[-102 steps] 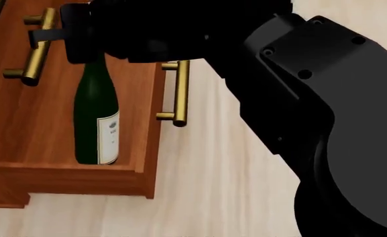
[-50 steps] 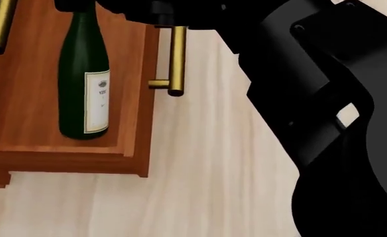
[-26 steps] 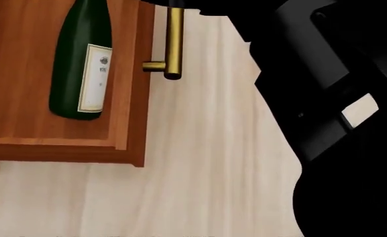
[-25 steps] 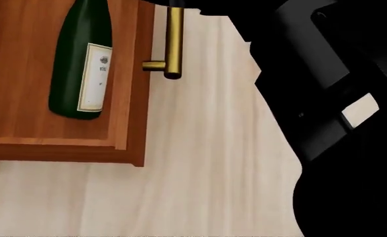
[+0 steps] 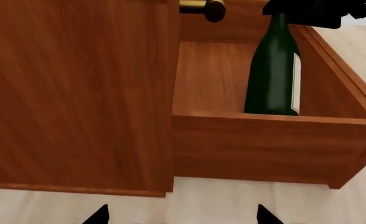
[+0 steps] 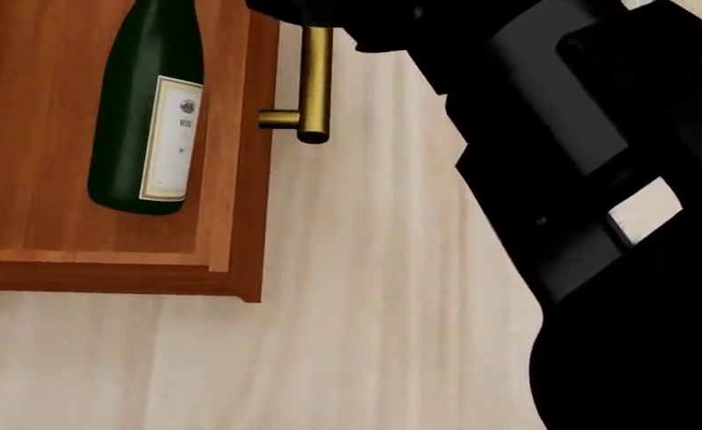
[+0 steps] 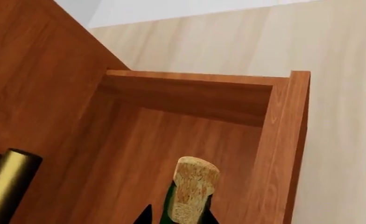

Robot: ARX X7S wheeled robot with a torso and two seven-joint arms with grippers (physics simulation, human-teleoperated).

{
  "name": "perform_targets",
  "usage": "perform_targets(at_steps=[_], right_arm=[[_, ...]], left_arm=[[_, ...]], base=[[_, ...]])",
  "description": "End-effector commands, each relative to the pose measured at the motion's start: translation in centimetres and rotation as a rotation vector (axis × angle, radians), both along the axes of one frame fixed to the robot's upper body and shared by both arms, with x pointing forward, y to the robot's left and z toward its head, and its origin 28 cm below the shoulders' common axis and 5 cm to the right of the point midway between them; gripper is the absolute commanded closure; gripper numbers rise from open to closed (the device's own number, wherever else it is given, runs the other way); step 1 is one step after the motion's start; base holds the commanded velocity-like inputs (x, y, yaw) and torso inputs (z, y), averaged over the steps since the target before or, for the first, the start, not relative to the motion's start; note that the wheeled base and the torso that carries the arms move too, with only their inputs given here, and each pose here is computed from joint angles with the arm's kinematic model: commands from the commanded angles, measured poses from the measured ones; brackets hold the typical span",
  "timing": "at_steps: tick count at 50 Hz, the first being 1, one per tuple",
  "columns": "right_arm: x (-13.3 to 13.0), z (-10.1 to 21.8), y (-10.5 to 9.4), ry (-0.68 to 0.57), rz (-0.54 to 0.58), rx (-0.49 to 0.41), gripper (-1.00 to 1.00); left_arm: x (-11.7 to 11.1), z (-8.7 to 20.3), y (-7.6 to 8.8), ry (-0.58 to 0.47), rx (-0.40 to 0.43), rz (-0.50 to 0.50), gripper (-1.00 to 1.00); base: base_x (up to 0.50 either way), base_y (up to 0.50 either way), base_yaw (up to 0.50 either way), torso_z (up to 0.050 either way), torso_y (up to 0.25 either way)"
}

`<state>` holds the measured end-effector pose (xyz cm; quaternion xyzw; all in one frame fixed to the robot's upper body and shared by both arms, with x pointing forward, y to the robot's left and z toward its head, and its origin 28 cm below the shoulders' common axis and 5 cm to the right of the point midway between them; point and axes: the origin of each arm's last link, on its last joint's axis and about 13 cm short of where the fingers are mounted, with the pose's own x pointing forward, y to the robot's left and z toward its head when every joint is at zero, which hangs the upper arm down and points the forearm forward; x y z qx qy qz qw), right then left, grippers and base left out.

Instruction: Put the wine bottle in the bottom drawer of the cabinet.

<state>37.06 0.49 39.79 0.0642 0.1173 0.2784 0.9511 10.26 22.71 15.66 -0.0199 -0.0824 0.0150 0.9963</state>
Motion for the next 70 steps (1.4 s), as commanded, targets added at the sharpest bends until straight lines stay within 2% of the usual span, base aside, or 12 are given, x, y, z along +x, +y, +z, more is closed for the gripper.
perform_targets(at_steps=[1, 19, 20, 38, 46, 64, 70], right_arm=[[-0.2, -7.3, 1.6, 0.251, 0.072, -0.209, 1.0], [0.0, -8.5, 1.3, 0.275, 0.051, -0.243, 1.0], [0.0, -8.5, 1.4, 0.276, 0.055, -0.242, -1.0], [0.1, -7.7, 1.1, 0.258, 0.034, -0.233, -1.0], [0.1, -6.1, 0.8, 0.23, -0.001, -0.23, -1.0], [-1.6, 2.0, -0.4, 0.047, -0.004, -0.24, -1.0], [-2.0, 3.5, -1.0, 0.013, -0.007, -0.248, -1.0]], left_arm=[[0.1, -0.3, 0.1, 0.006, -0.003, -0.001, -1.0], [0.2, -0.5, 0.3, 0.011, -0.01, -0.002, -1.0], [0.2, -0.5, 0.3, 0.011, -0.01, -0.003, -1.0], [0.2, -0.5, 0.2, 0.012, -0.009, -0.002, -1.0], [0.2, -0.5, 0.1, 0.011, -0.009, -0.003, -1.0], [0.1, -0.3, 0.0, 0.011, -0.002, -0.005, -1.0], [0.1, -0.3, 0.0, 0.01, 0.001, -0.002, -1.0]], base=[[0.0, 0.0, 0.0, 0.0, 0.0], [0.0, 0.0, 0.0, 0.0, -0.01], [0.0, 0.0, 0.0, 0.0, -0.011], [0.0, 0.0, 0.0, 0.0, -0.015], [0.0, 0.0, 0.0, 0.0, -0.013], [0.0, 0.0, 0.0, 0.0, -0.004], [0.0, 0.0, 0.0, 0.0, 0.0]])
